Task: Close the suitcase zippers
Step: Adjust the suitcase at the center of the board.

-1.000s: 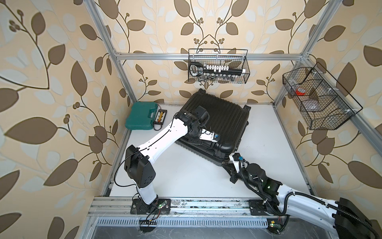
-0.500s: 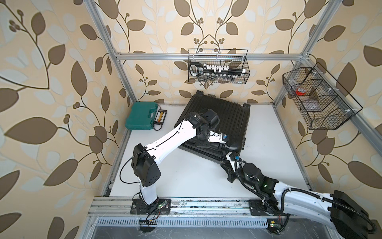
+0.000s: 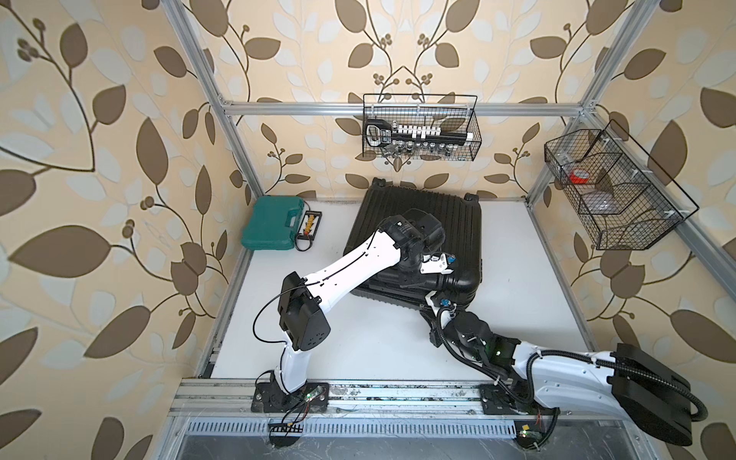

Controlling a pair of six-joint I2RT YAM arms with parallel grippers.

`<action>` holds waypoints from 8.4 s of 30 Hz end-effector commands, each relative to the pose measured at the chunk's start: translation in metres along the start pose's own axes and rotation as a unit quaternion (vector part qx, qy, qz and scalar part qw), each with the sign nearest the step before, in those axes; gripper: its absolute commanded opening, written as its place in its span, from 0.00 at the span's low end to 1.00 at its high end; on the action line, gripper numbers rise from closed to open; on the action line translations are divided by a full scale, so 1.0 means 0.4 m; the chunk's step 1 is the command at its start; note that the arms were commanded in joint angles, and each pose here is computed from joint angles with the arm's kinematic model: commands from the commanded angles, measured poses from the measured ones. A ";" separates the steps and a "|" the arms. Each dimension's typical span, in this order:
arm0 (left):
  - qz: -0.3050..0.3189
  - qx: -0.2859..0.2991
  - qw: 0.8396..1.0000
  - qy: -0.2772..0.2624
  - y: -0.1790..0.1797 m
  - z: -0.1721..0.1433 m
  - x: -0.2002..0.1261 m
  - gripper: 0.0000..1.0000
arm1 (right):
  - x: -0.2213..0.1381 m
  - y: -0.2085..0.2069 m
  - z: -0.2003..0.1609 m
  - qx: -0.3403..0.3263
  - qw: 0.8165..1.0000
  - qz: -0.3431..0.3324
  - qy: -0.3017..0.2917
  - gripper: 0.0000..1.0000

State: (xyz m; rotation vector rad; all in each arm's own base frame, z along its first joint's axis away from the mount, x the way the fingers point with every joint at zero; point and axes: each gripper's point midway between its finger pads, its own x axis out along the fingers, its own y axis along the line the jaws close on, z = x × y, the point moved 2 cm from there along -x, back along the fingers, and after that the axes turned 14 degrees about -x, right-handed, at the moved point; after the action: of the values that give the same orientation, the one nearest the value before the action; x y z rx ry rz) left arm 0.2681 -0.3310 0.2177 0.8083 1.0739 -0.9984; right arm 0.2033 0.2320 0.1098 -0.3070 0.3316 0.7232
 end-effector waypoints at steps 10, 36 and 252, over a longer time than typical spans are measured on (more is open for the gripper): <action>0.004 -0.133 0.959 -0.249 0.033 0.330 -0.096 0.18 | 0.005 0.215 0.169 -0.066 0.977 0.179 -0.096 0.00; 0.009 -0.195 0.926 -0.325 0.061 0.446 -0.109 0.40 | 0.034 0.290 0.191 -0.054 0.981 0.170 -0.070 0.00; -0.241 -0.563 0.785 -0.097 0.067 -0.254 -0.051 0.40 | -0.011 -0.139 0.121 0.040 0.999 0.009 0.010 0.00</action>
State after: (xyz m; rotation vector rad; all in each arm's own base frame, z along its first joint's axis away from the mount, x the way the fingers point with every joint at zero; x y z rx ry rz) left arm 0.2981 -0.1988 0.2022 -0.5504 1.3463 -0.4611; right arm 0.2356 0.1917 0.1255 -0.2677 0.5027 0.6949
